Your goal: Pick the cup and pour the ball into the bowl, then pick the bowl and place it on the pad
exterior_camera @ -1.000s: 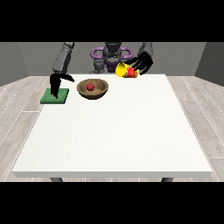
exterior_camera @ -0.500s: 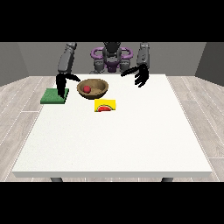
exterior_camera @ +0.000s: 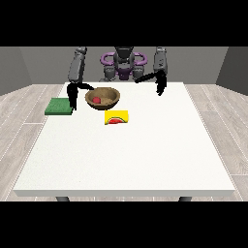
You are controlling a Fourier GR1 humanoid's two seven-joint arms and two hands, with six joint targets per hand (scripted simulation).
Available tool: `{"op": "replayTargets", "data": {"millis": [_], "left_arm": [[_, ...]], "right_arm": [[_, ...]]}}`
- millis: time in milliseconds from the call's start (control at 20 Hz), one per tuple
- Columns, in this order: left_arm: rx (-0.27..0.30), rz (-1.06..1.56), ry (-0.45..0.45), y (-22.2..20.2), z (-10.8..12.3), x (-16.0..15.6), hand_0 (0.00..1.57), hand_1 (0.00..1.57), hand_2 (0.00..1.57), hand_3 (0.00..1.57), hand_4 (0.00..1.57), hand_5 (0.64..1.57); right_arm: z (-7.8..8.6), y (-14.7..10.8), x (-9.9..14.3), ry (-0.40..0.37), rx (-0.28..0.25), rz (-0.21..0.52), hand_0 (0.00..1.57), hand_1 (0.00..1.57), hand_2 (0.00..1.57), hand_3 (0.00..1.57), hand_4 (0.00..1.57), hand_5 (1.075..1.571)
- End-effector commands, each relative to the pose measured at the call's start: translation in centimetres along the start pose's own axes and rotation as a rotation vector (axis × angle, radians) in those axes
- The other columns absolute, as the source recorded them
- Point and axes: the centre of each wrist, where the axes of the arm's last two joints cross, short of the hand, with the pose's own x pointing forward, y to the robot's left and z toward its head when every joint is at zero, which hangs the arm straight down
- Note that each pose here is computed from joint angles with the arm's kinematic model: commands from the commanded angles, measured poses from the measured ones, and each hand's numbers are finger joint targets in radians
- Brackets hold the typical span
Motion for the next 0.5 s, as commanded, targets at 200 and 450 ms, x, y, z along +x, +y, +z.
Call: {"op": "replayTargets", "data": {"millis": [200,450], "left_arm": [[-0.072,0.02,-0.144,-0.8,-2.7,6.1,0.0,0.0,0.0,0.0,0.0,1.556],[-0.094,0.008,-0.082,-0.6,-1.3,4.1,0.0,0.0,0.0,0.0,0.0,1.558]], "right_arm": [[2.1,-0.9,-3.2,-0.042,-0.102,-0.048,0.0,0.0,0.0,0.0,0.14,1.53],[2.6,0.3,-3.8,0.014,-0.1,-0.086,0.0,0.0,0.0,0.0,0.21,1.527]]}}
